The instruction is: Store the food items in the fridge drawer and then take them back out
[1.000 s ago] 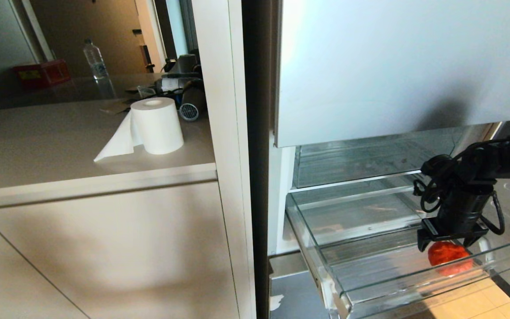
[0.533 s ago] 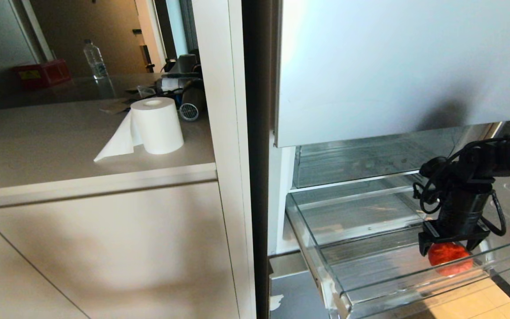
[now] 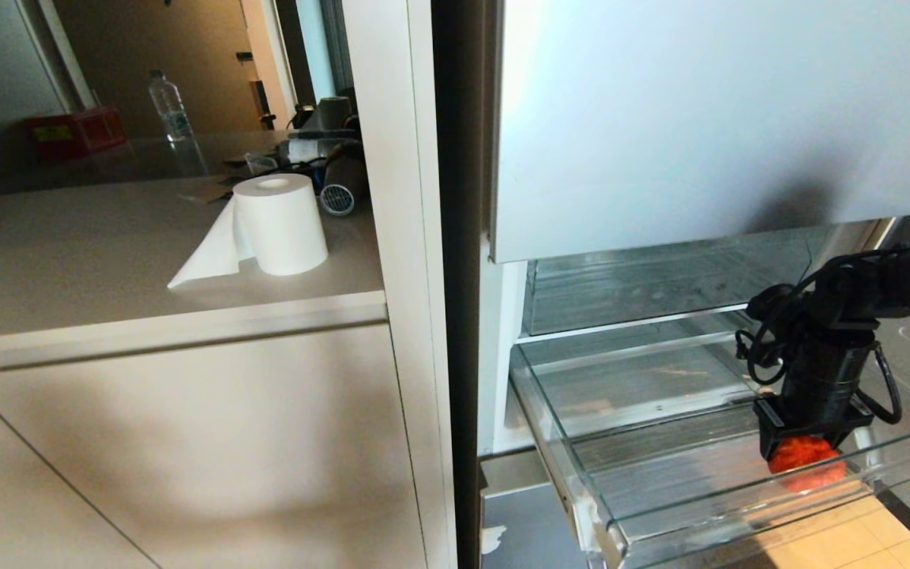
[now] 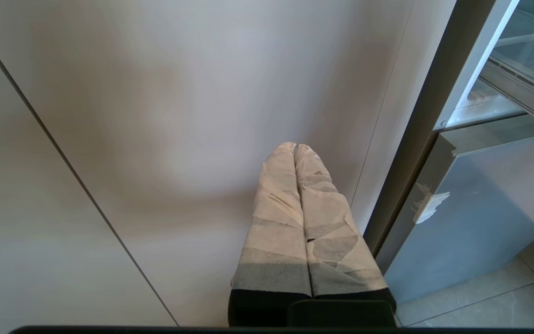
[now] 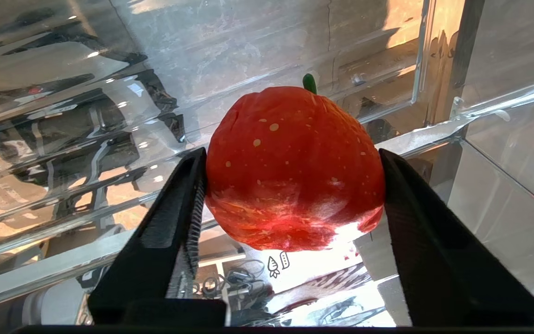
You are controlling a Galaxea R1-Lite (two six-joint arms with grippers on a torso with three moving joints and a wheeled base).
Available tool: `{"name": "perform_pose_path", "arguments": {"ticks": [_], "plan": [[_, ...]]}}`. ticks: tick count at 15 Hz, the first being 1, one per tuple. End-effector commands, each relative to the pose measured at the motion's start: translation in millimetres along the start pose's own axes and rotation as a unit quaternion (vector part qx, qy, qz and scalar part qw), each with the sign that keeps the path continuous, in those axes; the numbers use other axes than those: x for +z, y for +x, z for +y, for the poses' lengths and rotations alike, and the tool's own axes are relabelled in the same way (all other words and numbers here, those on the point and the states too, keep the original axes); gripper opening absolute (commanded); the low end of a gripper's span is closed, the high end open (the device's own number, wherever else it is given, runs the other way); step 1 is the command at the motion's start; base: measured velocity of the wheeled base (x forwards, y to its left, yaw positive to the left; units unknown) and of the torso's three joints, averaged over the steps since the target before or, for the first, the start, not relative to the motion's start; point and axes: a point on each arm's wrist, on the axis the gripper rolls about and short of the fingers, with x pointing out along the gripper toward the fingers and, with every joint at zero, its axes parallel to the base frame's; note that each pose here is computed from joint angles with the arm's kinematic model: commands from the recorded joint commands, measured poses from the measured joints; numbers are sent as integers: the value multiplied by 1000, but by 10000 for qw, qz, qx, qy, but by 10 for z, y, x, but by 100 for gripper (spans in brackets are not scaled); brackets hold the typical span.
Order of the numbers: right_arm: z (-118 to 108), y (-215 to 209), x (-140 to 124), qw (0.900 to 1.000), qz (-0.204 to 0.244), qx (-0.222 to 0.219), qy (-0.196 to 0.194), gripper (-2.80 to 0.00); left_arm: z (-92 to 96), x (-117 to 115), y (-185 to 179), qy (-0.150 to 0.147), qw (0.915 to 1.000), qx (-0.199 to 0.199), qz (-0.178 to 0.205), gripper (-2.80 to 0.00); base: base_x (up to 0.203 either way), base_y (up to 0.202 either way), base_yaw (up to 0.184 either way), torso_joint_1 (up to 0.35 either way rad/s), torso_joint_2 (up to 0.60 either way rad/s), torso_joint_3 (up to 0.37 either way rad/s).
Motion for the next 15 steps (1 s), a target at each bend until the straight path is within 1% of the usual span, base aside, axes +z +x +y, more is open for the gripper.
{"name": "perform_pose_path", "arguments": {"ticks": [1,4,6,8,10,13,15], "plan": [[-2,-7,-7,10000,16,-10,1,-280,0,0,1,0,10000,5,7,-280,0,0,0,0,0,0],[-9,-39,24,9999,-87,-2,129,-280,0,0,1,0,10000,0,7,-280,0,0,0,0,0,0],[-32,-136,102,9988,-351,32,337,-280,0,0,1,0,10000,5,7,-280,0,0,0,0,0,0],[-58,-259,124,9968,-608,132,493,-280,0,0,1,0,10000,3,7,-280,0,0,0,0,0,0],[-85,-412,126,9929,-1016,217,582,-280,0,0,1,0,10000,5,7,-280,0,0,0,0,0,0],[-110,-613,98,9869,-1399,395,697,-280,0,0,1,0,10000,-1,7,-280,0,0,0,0,0,0],[-154,-797,26,9807,-1678,633,779,-280,0,0,1,0,10000,5,7,-280,0,0,0,0,0,0]]}}
